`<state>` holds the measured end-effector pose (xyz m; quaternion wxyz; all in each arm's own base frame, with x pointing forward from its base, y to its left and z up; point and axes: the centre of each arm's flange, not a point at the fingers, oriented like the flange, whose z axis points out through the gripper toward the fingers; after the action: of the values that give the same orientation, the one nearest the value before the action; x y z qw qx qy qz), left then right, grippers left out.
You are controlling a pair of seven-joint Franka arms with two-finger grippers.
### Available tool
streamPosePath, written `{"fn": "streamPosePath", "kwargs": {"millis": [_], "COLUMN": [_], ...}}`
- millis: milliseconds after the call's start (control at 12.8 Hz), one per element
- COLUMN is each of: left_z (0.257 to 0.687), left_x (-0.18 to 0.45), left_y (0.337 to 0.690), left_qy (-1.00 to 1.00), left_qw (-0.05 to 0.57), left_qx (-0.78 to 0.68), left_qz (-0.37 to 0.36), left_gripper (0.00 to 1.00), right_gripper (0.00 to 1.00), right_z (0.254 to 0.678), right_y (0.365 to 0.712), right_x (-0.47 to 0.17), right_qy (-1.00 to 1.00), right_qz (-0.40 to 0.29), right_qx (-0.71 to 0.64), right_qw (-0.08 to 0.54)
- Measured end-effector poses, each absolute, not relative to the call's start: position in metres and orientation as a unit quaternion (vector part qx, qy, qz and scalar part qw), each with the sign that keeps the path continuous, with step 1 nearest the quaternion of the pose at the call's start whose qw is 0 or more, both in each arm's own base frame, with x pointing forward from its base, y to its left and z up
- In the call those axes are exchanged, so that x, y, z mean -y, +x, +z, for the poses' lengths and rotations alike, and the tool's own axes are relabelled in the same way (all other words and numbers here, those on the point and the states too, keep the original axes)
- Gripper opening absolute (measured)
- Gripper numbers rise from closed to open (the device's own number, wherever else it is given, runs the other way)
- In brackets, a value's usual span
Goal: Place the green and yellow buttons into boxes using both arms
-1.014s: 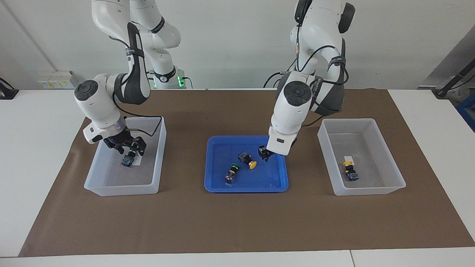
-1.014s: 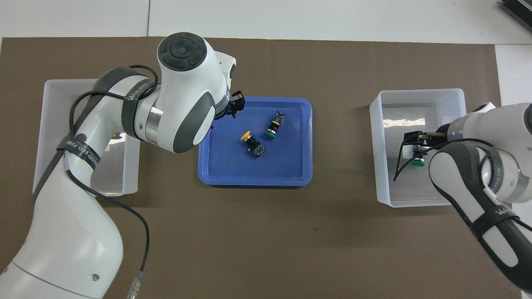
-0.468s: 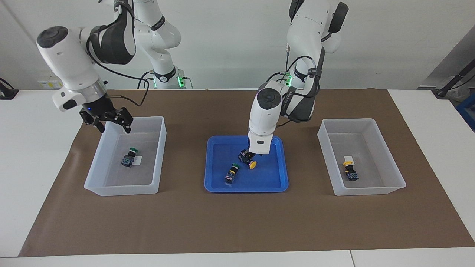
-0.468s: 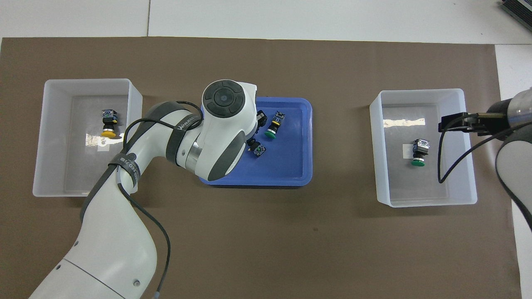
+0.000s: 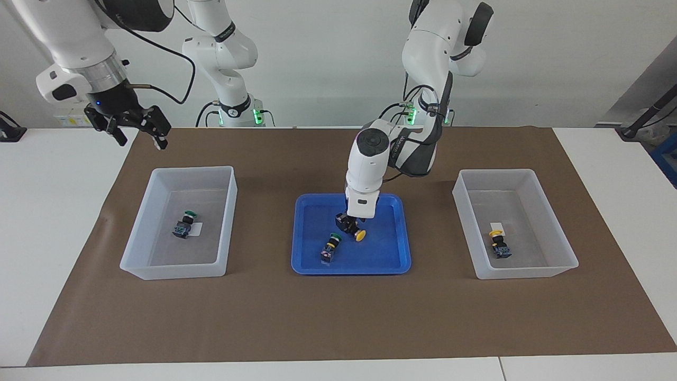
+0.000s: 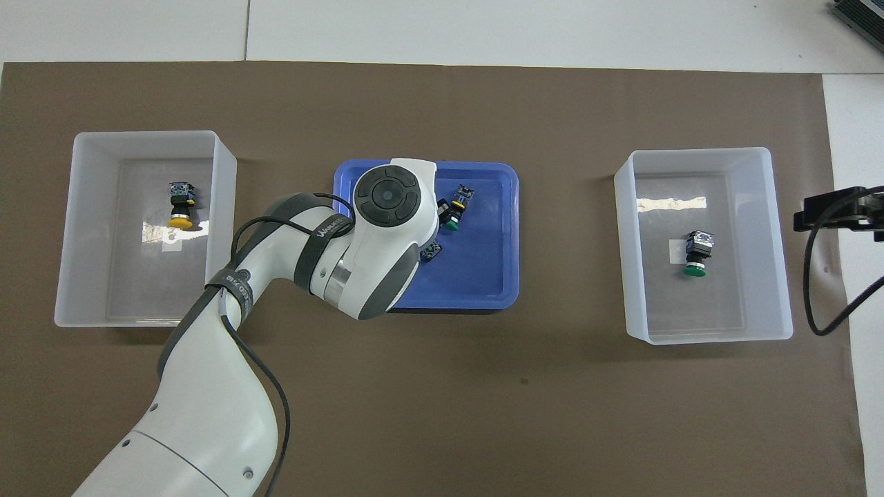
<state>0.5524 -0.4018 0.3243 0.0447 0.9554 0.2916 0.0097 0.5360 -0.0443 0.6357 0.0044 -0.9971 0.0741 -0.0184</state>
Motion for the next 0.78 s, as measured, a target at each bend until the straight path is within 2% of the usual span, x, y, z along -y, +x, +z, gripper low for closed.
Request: {"fn": "streamPosePath", "kwargs": {"millis": [468,780], "left_z": [0.300,0.299], "left_x": [0.404,0.405], "left_y": [0.539,0.535], "left_qy": [0.953,0.950], "left_qw": [0.059,0.068], "left_qx": [-0.295,-0.302], "left_qz": [0.020,0.026], "left_gripper": [0.67,0.62], "right_gripper": [1.00,1.00], "right_z": [0.639,0.636], "right_y": [0.528,0.527], "right_x": [0.046,0.050], "right_qy": [-0.997,-0.997], "right_qz": [-0.006,-0.003], "right_qx": [-0.077,-0.081], "right_qw": [0.005,0.005]}}
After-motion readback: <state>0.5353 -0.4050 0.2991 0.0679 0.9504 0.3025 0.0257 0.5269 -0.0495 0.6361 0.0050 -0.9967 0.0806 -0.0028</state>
